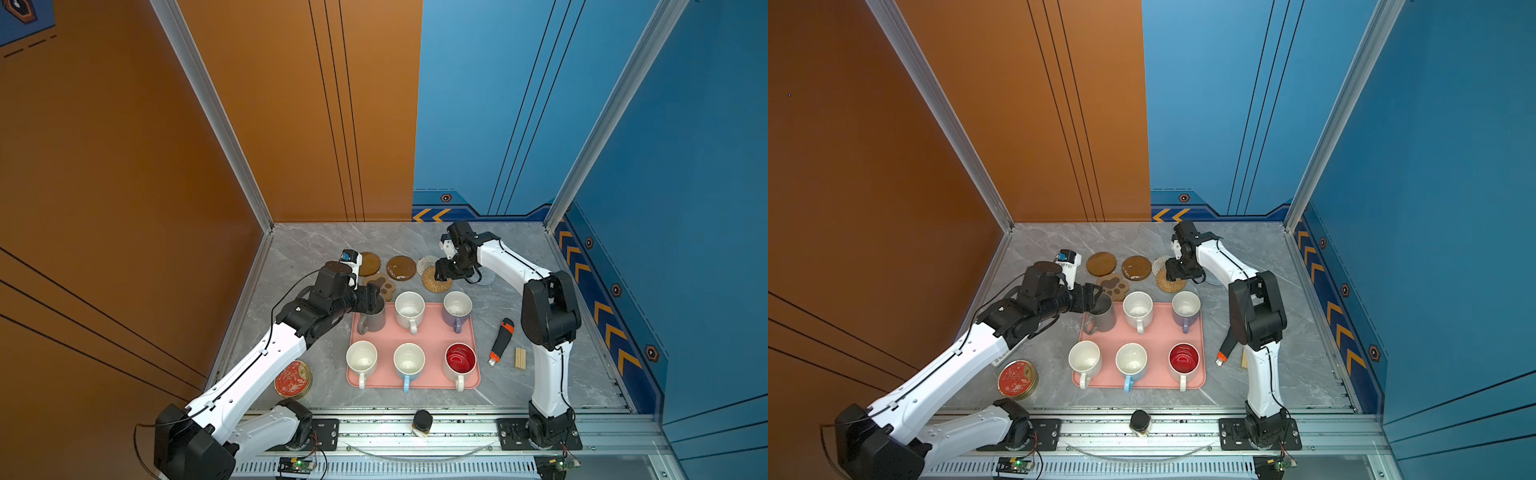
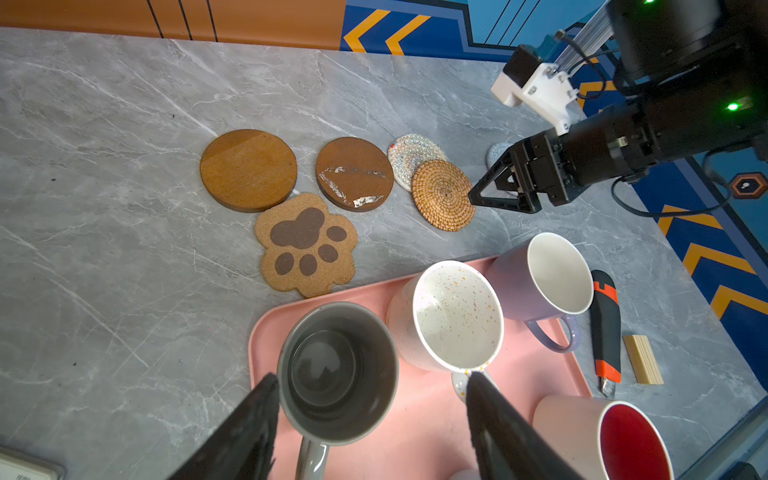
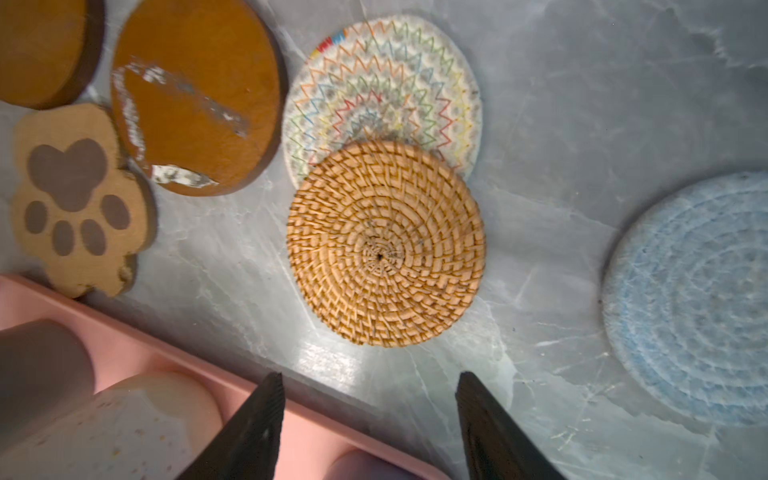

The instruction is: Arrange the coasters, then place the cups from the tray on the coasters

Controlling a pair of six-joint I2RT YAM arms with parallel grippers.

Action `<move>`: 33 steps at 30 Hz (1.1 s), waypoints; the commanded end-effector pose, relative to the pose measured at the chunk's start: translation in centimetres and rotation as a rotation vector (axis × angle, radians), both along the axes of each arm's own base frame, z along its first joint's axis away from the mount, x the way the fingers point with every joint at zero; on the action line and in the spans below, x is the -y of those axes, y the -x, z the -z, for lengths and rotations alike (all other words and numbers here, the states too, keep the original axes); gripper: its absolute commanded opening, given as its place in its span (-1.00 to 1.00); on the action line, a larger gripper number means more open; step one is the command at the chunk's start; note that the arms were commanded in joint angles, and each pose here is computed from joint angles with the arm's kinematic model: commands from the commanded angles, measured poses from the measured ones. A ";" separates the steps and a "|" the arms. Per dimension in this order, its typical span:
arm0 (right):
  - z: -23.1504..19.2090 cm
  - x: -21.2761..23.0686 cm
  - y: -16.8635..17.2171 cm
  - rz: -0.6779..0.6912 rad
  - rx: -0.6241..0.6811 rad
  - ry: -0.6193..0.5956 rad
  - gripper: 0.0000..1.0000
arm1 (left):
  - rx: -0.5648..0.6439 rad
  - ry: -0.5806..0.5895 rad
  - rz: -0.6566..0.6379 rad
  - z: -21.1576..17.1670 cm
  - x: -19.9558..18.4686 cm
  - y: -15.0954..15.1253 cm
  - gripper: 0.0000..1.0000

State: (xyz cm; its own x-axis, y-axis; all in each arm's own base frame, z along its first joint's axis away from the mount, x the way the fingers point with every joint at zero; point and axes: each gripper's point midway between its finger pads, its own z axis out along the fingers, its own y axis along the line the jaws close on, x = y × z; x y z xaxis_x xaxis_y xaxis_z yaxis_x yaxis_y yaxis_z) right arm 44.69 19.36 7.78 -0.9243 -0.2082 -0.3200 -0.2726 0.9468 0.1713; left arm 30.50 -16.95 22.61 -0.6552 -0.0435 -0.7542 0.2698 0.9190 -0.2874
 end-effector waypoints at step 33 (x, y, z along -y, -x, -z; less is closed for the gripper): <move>3.1 -4.1 -1.4 -0.153 0.066 0.368 0.61 | -0.027 -0.030 -0.012 1.3 -0.2 0.6 0.45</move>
State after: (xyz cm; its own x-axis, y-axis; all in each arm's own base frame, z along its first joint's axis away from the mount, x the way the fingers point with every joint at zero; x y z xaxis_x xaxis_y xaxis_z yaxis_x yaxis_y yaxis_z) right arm 46.30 23.43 5.09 -0.8544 -0.4362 -0.2822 -0.4040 0.8994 -0.1672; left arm 30.22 -17.03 22.26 -0.6579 -0.0386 -0.7521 0.2692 0.9207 -0.2827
